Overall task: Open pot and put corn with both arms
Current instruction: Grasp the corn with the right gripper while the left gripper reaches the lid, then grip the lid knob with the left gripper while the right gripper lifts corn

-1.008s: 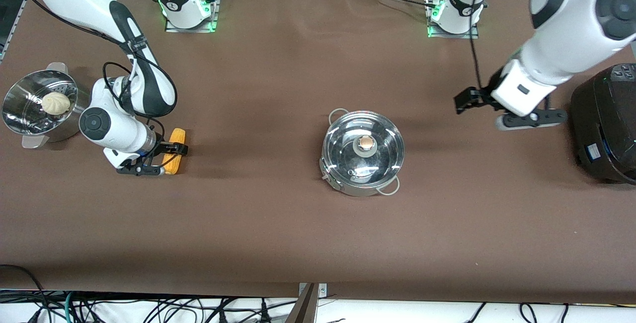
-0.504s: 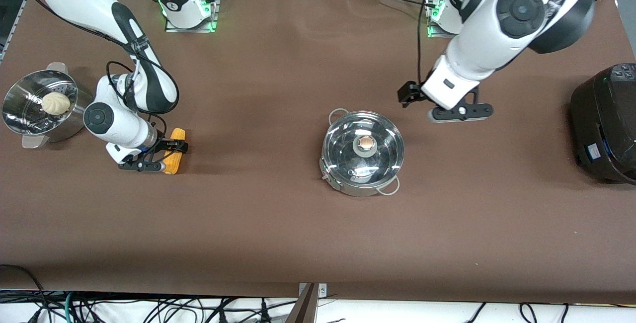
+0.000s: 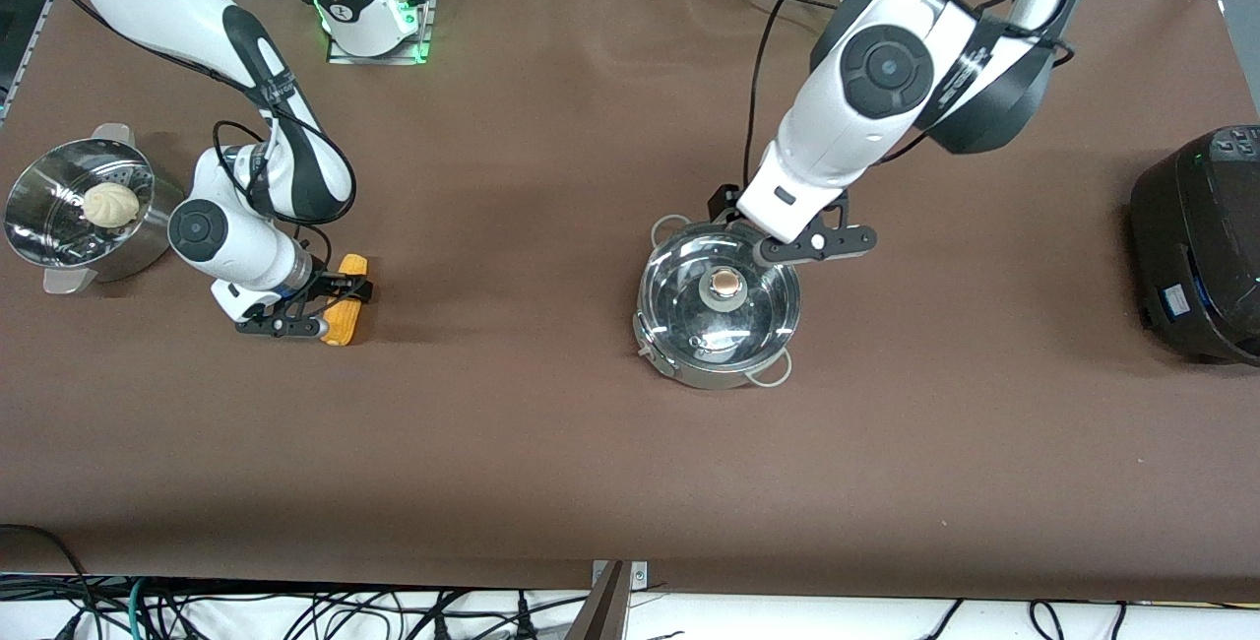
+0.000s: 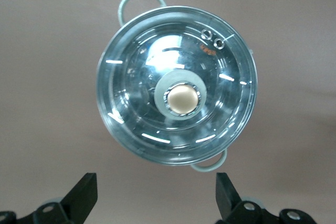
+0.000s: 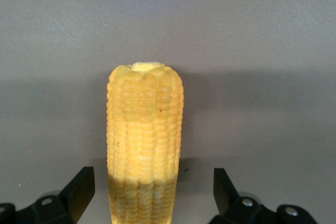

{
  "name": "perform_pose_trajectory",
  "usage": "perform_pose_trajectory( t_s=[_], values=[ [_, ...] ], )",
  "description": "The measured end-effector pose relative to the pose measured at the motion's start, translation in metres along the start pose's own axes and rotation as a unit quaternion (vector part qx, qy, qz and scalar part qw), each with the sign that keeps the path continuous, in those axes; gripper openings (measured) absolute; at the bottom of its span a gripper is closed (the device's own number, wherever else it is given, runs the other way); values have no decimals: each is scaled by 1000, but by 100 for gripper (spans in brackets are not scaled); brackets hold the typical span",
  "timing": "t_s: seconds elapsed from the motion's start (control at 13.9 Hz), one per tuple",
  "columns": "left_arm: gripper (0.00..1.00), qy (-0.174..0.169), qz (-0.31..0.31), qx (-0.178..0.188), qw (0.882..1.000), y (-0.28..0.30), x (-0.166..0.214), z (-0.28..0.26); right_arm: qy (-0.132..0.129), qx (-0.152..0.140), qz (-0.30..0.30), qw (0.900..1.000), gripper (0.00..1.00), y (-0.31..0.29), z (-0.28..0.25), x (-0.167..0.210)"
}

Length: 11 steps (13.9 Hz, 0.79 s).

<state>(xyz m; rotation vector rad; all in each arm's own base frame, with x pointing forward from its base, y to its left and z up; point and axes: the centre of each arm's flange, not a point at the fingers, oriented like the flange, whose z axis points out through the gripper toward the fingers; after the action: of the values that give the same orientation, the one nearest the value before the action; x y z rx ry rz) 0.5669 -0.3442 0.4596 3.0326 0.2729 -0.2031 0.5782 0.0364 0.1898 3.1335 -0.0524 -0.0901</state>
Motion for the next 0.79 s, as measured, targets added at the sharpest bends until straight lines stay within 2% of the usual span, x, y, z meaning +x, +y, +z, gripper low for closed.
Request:
perform_pose_trajectory(
  t_s=[0.14, 0.5, 0.58, 0.79],
  values=[
    [100, -6, -5, 3, 1000, 4, 13, 16, 2, 0, 0, 1000, 100, 0, 2, -1],
    [100, -7, -20, -3, 1000, 13, 35, 51, -1, 0, -8, 1000, 48, 0, 3, -3],
    [100, -8, -21, -2, 1000, 14, 36, 58, -1, 0, -8, 1000, 44, 0, 3, -3],
    [100, -8, -18, 8, 1000, 17, 38, 73, -1, 0, -10, 1000, 44, 0, 3, -3]
  ],
)
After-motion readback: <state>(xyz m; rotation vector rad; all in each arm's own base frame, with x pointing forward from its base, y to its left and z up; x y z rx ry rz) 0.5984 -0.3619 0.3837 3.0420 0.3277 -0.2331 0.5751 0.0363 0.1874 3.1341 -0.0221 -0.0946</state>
